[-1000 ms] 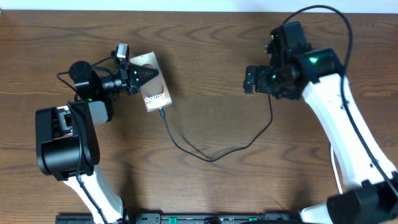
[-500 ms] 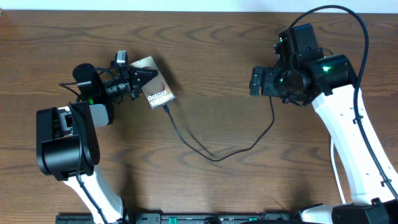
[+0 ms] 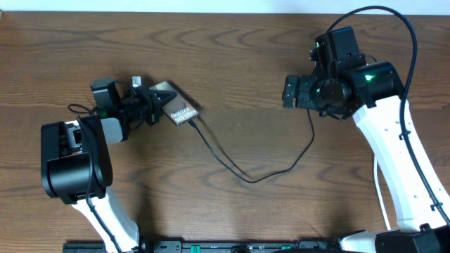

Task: Plug charger to phone and switch on socket
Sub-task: 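Raise the right gripper away toward the upper right, then lower the cabled phone toward the table with the left gripper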

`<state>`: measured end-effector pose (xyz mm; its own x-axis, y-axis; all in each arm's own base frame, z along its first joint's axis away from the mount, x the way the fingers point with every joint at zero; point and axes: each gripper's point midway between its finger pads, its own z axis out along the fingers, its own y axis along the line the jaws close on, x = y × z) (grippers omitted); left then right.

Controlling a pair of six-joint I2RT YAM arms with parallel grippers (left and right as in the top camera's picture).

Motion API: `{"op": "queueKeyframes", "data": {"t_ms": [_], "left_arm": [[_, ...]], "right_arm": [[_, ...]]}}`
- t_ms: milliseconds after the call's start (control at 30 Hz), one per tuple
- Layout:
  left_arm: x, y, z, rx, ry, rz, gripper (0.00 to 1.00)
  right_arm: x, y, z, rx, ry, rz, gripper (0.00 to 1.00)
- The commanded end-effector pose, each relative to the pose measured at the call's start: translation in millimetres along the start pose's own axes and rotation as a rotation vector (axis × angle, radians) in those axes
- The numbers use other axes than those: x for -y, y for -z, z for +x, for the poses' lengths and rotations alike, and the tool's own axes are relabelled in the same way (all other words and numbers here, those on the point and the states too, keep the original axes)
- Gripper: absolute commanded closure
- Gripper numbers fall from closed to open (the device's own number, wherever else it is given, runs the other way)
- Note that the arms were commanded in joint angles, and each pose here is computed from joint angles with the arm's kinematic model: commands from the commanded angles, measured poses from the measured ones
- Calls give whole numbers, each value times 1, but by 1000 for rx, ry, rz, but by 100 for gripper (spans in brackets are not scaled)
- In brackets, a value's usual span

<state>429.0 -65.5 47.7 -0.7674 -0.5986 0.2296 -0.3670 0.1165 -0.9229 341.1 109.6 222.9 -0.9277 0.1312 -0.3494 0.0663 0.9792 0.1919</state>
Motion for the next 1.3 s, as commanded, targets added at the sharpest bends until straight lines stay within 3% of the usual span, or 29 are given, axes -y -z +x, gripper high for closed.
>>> {"op": "queueKeyframes", "data": {"t_ms": [0, 667, 1267], "left_arm": [[1, 3, -4, 24, -138, -22, 93], [-41, 6, 10, -12, -180, -167, 93], [-87, 19, 14, 22, -100, -382, 93]], "right_arm": [[1, 7, -5, 29, -8, 8, 1], [1, 7, -5, 29, 0, 9, 1], [1, 7, -5, 30, 7, 9, 1]]}}
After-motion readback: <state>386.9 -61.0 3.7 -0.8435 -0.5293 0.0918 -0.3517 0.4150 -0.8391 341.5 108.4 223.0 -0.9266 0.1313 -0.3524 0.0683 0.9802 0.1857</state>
